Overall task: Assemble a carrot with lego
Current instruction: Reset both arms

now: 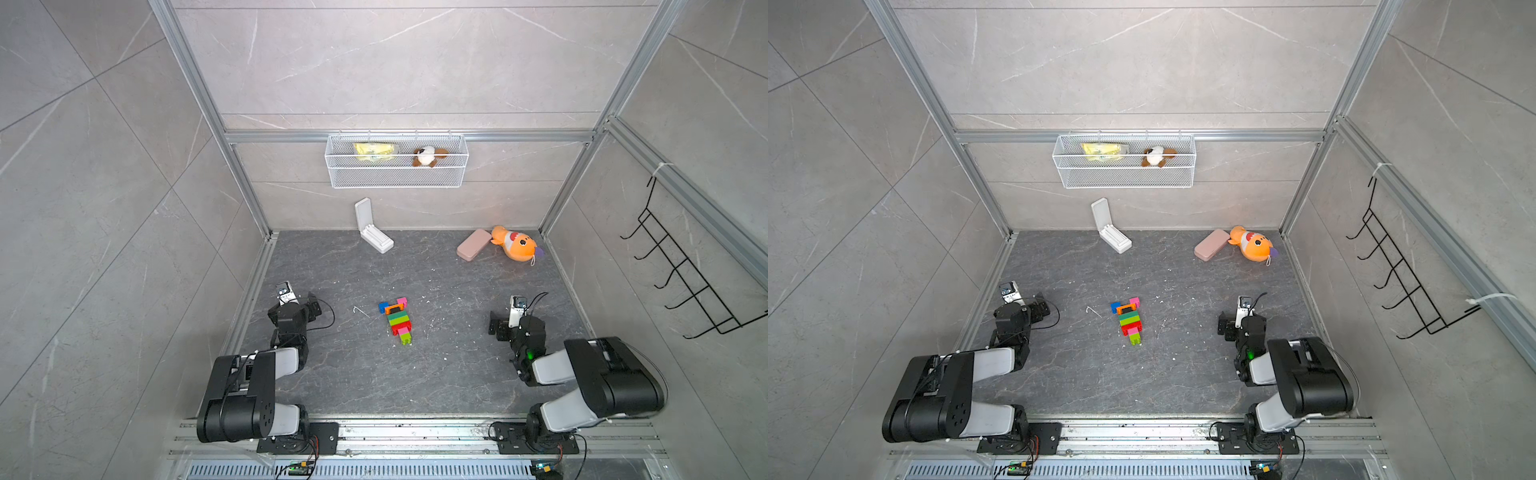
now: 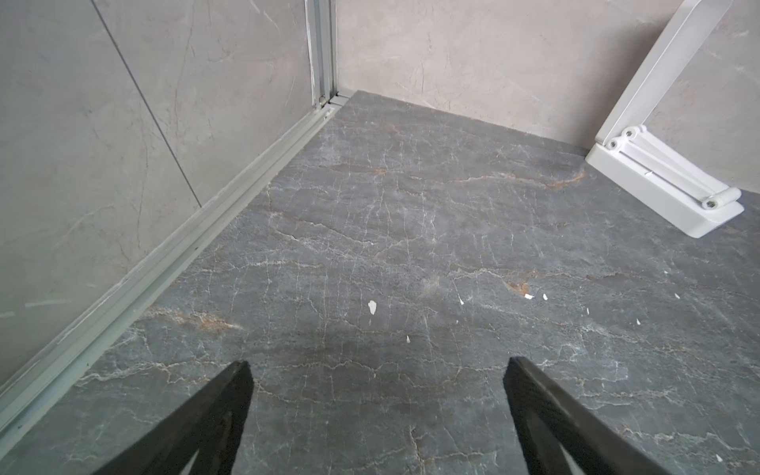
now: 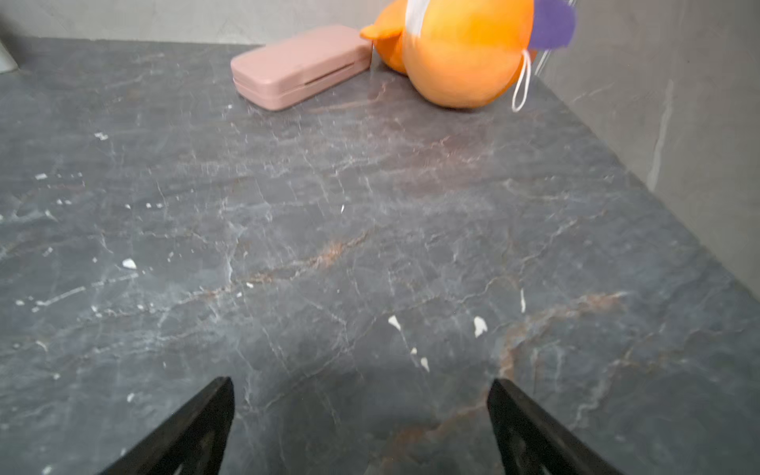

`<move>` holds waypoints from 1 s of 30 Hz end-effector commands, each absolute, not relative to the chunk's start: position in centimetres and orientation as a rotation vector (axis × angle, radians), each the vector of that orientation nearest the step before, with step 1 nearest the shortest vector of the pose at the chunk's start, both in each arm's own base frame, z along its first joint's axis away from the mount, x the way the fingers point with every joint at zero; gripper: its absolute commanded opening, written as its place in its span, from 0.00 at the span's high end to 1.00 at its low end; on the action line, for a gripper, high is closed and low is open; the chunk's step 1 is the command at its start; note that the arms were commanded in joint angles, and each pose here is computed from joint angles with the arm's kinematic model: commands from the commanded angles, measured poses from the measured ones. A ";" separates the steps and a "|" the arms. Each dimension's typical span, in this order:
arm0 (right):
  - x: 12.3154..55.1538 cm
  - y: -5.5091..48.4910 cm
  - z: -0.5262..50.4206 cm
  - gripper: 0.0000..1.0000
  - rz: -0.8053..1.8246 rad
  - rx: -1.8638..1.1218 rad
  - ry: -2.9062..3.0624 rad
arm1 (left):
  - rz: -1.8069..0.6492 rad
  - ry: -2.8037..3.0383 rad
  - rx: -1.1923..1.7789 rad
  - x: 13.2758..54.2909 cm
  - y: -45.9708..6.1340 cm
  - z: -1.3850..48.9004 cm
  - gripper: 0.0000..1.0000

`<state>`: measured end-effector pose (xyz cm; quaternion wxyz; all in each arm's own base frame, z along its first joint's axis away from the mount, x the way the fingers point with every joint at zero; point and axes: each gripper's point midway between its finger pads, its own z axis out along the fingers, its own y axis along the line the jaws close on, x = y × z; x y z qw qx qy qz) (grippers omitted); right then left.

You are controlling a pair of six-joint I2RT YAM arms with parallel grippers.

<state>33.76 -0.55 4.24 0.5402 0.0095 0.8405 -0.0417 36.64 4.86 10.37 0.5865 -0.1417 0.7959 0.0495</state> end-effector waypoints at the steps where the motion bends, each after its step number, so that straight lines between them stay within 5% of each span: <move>1: 36.2 -0.3 10.5 0.00 -0.090 0.012 1.771 | 0.097 1.735 -0.291 37.2 5.3 11.8 0.01; 30: 39.0 -0.4 9.3 0.00 -0.065 0.005 1.913 | 0.095 1.748 -0.297 36.7 5.5 11.2 0.02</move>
